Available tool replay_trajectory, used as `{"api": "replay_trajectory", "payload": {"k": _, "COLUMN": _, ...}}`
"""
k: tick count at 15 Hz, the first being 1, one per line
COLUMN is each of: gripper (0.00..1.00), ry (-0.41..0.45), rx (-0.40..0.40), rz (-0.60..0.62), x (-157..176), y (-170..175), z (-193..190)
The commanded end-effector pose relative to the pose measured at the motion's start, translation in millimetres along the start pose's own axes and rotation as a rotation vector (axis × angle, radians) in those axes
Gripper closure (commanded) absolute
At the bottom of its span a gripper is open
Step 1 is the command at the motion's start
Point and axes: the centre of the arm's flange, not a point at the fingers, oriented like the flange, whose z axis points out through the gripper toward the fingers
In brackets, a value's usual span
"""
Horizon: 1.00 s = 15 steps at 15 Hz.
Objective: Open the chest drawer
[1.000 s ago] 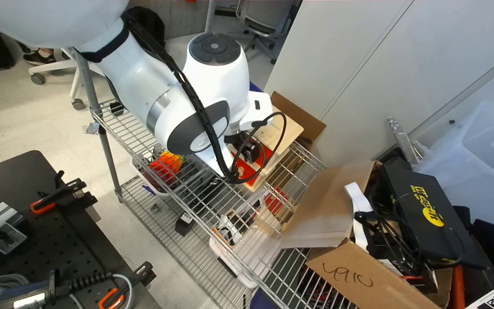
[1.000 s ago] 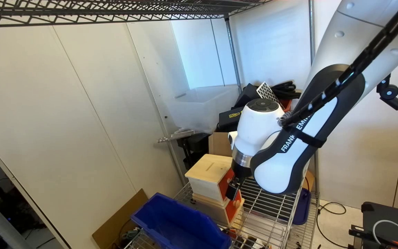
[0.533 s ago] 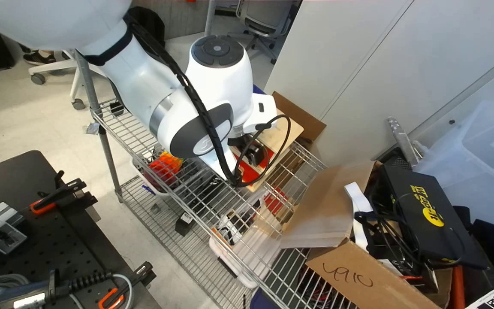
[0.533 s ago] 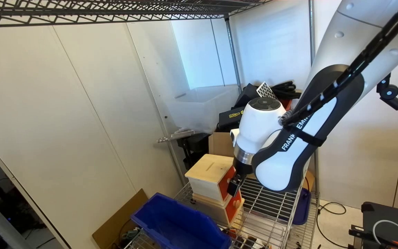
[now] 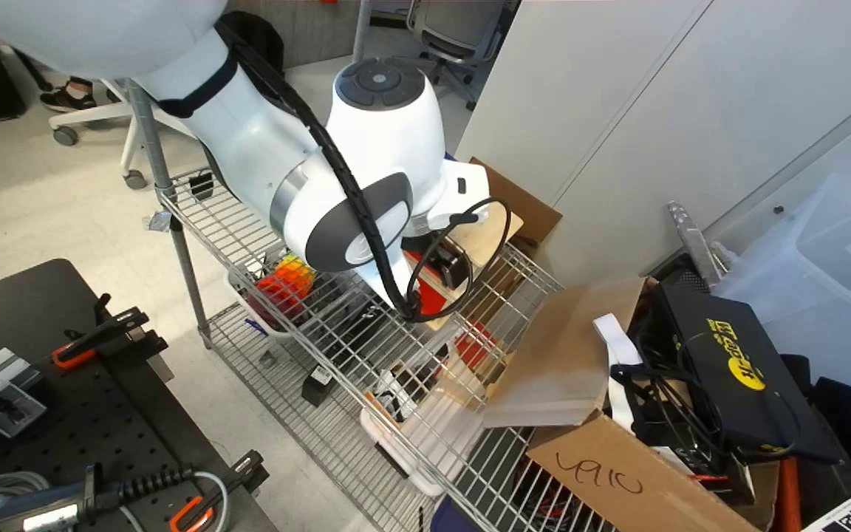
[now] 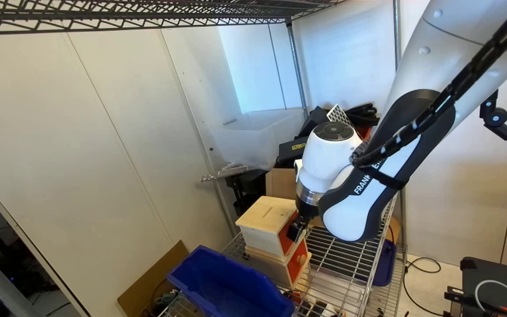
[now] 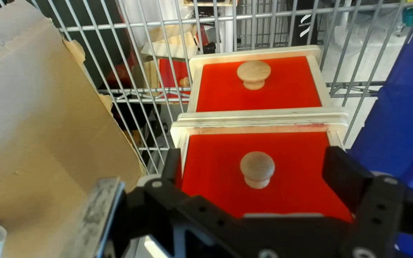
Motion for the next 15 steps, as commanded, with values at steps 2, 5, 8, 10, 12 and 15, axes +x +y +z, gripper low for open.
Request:
{"api": "replay_trajectory", "payload": {"k": 2, "gripper": 0.0, "ry": 0.008, "rx": -0.029, "rz": 0.024, "x": 7.3, "y": -12.6, "z": 11.9}}
{"api": "replay_trajectory", "payload": {"k": 5, "gripper": 0.0, "ry": 0.001, "rx": -0.024, "rz": 0.032, "x": 7.4, "y": -16.8, "z": 17.1}}
{"api": "replay_trajectory", "payload": {"k": 8, "gripper": 0.0, "ry": -0.002, "rx": -0.019, "rz": 0.033, "x": 7.9, "y": -19.0, "z": 19.8}}
{"api": "replay_trajectory", "payload": {"k": 10, "gripper": 0.0, "ry": -0.005, "rx": -0.014, "rz": 0.035, "x": 8.7, "y": -19.1, "z": 21.1}}
{"api": "replay_trajectory", "payload": {"k": 12, "gripper": 0.0, "ry": -0.01, "rx": -0.003, "rz": 0.035, "x": 9.8, "y": -19.3, "z": 21.2}}
{"api": "replay_trajectory", "payload": {"k": 15, "gripper": 0.0, "ry": -0.01, "rx": 0.012, "rz": 0.038, "x": 13.3, "y": -21.0, "z": 21.1}}
